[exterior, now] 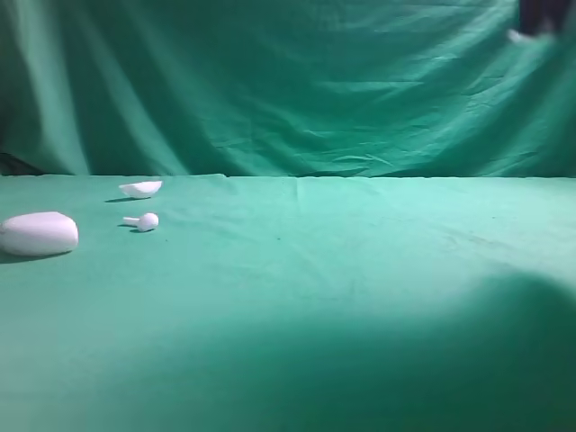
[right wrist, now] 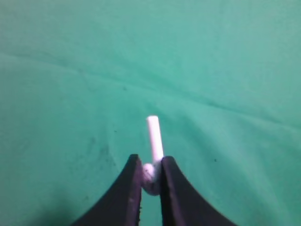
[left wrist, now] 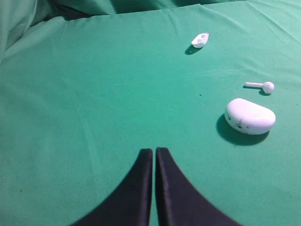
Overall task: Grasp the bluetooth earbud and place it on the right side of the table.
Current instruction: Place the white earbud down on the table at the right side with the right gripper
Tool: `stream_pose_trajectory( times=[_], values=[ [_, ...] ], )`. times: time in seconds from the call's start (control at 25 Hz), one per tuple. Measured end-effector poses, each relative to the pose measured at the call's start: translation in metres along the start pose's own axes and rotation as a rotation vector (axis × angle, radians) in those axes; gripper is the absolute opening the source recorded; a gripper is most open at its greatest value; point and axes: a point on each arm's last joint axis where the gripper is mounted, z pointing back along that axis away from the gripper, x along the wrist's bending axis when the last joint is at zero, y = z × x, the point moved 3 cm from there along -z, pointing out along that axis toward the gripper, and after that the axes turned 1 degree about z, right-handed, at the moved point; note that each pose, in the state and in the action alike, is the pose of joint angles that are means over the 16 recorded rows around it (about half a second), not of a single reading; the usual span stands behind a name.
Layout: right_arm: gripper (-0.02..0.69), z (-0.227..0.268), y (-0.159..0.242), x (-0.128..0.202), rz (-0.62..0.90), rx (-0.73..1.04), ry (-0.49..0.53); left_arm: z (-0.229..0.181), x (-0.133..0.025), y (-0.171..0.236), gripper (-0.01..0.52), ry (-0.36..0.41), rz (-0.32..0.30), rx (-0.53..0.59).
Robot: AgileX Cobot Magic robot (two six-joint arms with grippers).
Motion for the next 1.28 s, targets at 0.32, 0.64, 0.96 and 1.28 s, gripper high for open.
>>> stream_pose_trajectory(
  times=[0.32,0.64,0.96,1.28],
  values=[
    [0.095,-0.069,0.057,-0.025,-0.132,0.068,-0.008,0.0,0.0,0.0,0.0,0.0,0.0,0.0],
    [0.095,-0.11,0.067,-0.023,-0.135,0.073,-0.027,0.0,0.0,0.0,0.0,0.0,0.0,0.0],
    [0.186,-0.124,0.065,-0.022,-0.118,0.067,-0.032,0.0,0.0,0.0,0.0,0.0,0.0,0.0],
    [0.345,-0.116,0.059,-0.022,-0.129,0.051,-0.039,0.0,0.0,0.0,0.0,0.0,0.0,0.0]
  ],
)
